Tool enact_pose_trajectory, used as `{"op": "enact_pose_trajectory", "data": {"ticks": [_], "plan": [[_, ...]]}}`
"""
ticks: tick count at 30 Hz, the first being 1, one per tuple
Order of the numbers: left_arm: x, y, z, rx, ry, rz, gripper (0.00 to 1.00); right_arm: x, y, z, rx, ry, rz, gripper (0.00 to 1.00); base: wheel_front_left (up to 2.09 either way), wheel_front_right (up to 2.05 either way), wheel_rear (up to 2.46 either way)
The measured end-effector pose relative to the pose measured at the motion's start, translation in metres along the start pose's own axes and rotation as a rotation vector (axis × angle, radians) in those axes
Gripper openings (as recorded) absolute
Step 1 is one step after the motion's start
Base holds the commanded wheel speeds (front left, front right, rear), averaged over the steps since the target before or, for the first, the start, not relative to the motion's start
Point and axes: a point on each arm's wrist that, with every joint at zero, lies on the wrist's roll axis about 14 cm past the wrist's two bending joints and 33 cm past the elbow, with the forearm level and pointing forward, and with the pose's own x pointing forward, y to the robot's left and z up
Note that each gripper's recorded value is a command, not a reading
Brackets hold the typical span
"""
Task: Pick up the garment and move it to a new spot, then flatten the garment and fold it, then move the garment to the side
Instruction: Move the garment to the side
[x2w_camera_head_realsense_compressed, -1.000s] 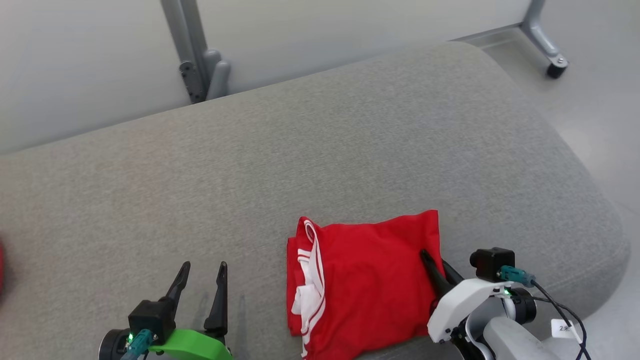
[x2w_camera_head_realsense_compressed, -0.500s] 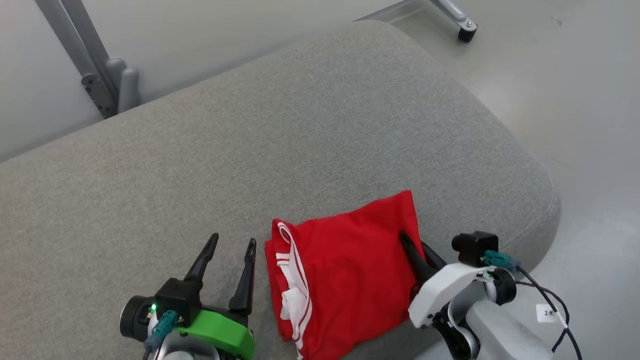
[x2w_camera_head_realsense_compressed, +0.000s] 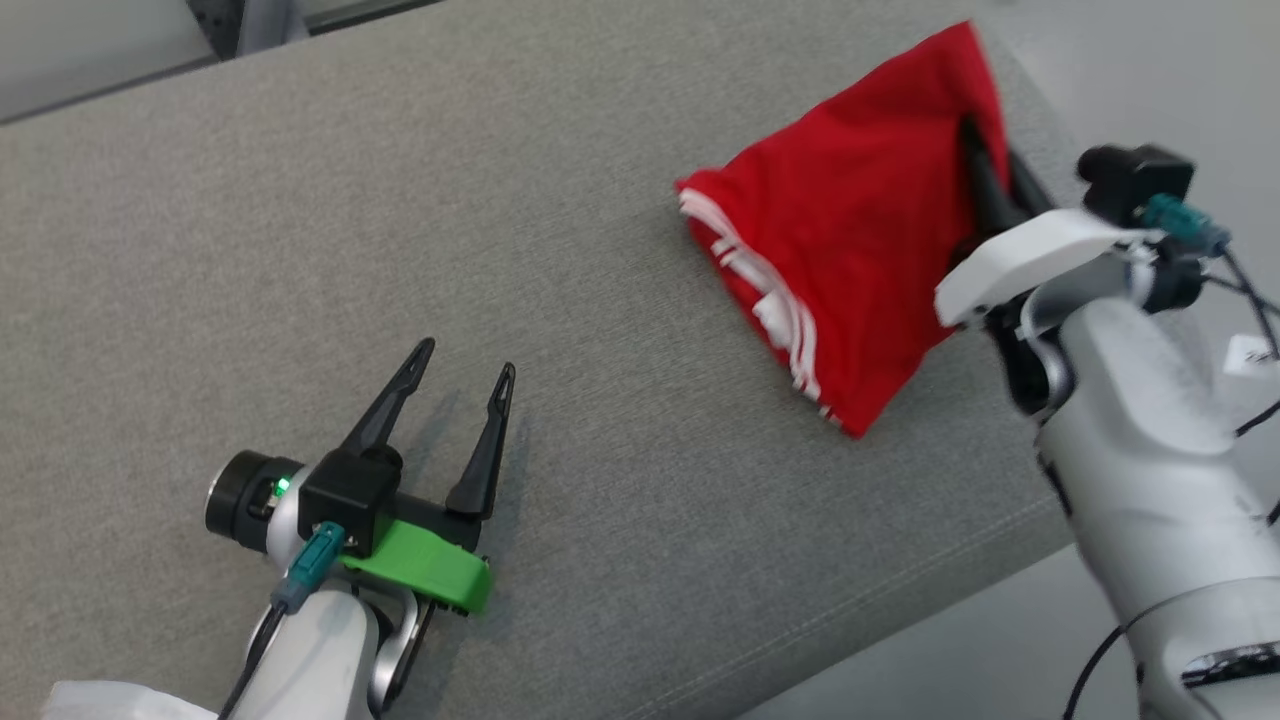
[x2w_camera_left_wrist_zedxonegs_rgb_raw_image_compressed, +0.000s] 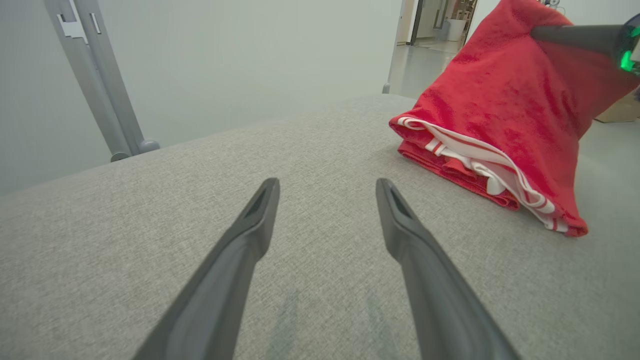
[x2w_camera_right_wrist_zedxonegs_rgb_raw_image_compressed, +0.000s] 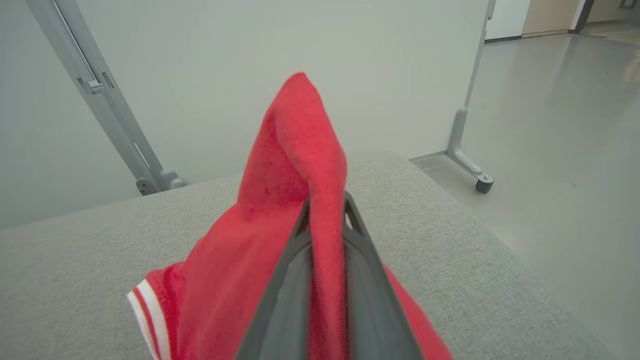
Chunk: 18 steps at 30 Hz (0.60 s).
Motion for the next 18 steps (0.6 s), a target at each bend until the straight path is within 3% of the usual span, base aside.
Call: {"op": "enact_pose_trajectory", "data": {"ticks": [8, 13, 14, 15, 18], "plan": [[-0.008, 0.06, -0.026, 0.004, 0.038, 0.121, 1.0, 0.065, -0.067, -0.007, -0.275, 0.077, -0.119, 0.0, 0.0, 0.0, 0.0], [-0.026, 0.088, -0.05, -0.009, 0.089, 0.197, 1.0, 0.081, -0.08, -0.055, -0.297, 0.196, -0.16, 0.0, 0.0, 0.0, 0.0], [-0.029, 0.092, -0.053, -0.011, 0.097, 0.208, 1.0, 0.083, -0.082, -0.064, -0.298, 0.215, -0.17, 0.08, 0.0, 0.0, 0.0], [-0.031, 0.096, -0.056, -0.012, 0.102, 0.218, 1.0, 0.086, -0.084, -0.069, -0.303, 0.225, -0.178, 1.0, 0.0, 0.0, 0.0], [-0.039, 0.105, -0.063, -0.013, 0.118, 0.249, 1.0, 0.091, -0.093, -0.08, -0.325, 0.247, -0.207, 1.0, 0.0, 0.0, 0.0]]}}
